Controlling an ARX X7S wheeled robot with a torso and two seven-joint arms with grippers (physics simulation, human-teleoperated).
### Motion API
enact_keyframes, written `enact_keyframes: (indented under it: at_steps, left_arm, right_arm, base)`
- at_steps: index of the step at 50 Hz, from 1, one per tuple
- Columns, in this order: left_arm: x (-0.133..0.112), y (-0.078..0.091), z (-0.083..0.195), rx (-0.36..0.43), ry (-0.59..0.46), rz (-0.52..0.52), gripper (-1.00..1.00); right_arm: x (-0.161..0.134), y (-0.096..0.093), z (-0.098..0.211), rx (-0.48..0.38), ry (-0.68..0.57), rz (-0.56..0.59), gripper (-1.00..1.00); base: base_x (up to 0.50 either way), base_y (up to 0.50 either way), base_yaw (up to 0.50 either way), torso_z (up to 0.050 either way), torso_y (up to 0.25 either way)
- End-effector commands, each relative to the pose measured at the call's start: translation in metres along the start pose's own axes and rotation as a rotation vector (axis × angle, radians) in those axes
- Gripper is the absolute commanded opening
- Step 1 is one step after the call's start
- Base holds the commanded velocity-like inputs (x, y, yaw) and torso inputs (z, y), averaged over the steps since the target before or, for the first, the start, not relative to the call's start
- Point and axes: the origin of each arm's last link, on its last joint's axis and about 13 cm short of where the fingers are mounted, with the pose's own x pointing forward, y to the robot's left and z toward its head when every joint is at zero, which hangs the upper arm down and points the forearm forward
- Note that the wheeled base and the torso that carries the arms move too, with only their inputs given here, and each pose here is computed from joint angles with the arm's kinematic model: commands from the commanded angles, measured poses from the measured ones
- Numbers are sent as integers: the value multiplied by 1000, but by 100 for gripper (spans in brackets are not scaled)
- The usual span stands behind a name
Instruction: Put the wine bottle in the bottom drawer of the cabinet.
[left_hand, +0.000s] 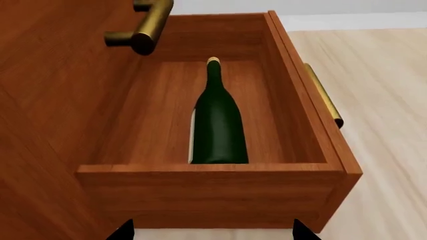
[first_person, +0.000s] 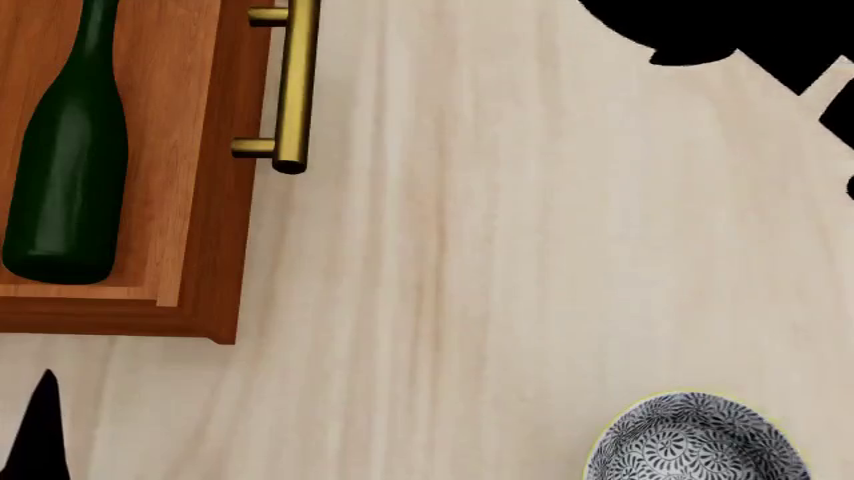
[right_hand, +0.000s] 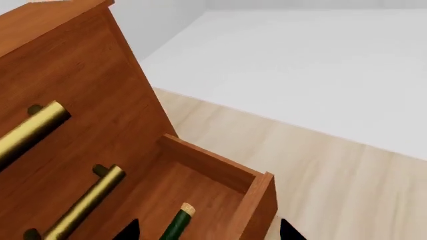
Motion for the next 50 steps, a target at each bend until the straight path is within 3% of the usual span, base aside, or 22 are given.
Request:
enact_keyframes:
  at_steps: [1, 10, 20, 25, 31, 34, 36, 50]
  left_arm:
    - [0, 1, 3, 13, -7, 6, 100]
    - [-1, 5, 10, 31, -17, 22, 100]
    - [-5, 9, 20, 47, -11, 19, 100]
    - [-9, 13, 25, 114, -11, 18, 100]
    - [-17, 22, 29, 123, -13, 33, 100]
    - [-14, 20, 44, 88, -126, 30, 100]
    - [-25, 28, 37, 125, -15, 33, 100]
    - [-29, 33, 42, 136, -5, 16, 100]
  right_arm:
    - [-39, 0, -15, -57, -45, -90, 100]
    - [-63, -5, -40, -56, -52, -189, 100]
    - [-97, 2, -63, -70, -76, -257, 100]
    - [-107, 4, -70, -76, -76, -290, 100]
    - [-114, 4, -73, -67, -84, -307, 100]
    - [-119, 6, -76, -69, -82, -315, 100]
    - [-126, 9, -78, -55, -93, -311, 100]
    - [-161, 23, -93, -86, -79, -379, 100]
  base:
    - [0, 0, 0, 0, 0]
    - [0, 0, 0, 0, 0]
    - [0, 0, 0, 0, 0]
    - [0, 0, 0, 0, 0]
    - [0, 0, 0, 0, 0]
    - [0, 0, 0, 0, 0]
    - [0, 0, 0, 0, 0]
    - [0, 0, 0, 0, 0]
